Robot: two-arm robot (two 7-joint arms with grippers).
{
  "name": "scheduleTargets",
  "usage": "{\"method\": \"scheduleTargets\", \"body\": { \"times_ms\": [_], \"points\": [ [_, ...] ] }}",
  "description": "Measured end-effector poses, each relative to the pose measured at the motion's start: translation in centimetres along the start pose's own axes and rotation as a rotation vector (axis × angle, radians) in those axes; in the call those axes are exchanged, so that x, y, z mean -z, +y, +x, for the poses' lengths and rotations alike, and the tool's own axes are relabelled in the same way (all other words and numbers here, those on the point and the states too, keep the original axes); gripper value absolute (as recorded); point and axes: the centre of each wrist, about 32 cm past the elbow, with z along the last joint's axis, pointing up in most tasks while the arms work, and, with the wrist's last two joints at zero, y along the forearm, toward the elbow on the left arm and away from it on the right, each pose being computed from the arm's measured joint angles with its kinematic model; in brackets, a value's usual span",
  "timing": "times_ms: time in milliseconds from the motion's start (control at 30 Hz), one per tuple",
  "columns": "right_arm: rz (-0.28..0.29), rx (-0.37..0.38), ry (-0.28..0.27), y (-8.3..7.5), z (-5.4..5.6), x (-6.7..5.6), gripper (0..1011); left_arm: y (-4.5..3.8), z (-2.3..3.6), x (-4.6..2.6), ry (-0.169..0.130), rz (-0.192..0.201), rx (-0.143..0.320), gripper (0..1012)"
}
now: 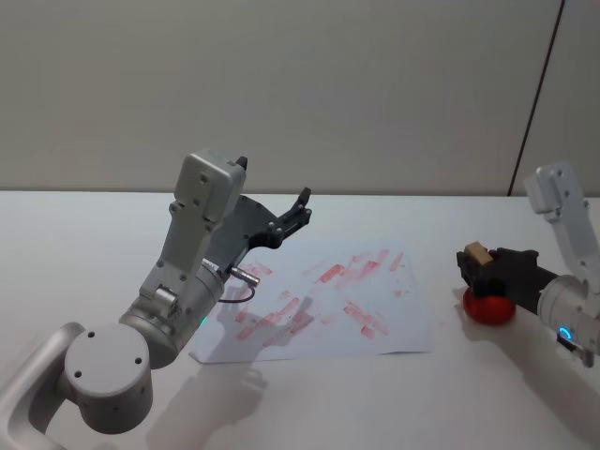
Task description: Use the one hand to pick up the stamp and affix it onto the A4 paper.
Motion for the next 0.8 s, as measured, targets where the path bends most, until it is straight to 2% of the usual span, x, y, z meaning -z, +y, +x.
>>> {"method": "scheduleTargets", "body": {
  "times_ms": [700, 800],
  "points": [
    [-0.095, 0.048, -0.02, 0.31, 0.51, 0.98, 220, 0.0, 0.0, 0.0, 0.0, 0.0, 0.0, 1003],
    [-0.102, 0.053, -0.021, 0.28, 0.53, 1.07, 262, 0.0, 0.0, 0.0, 0.0, 0.0, 0.0, 1003]
  ]
}}
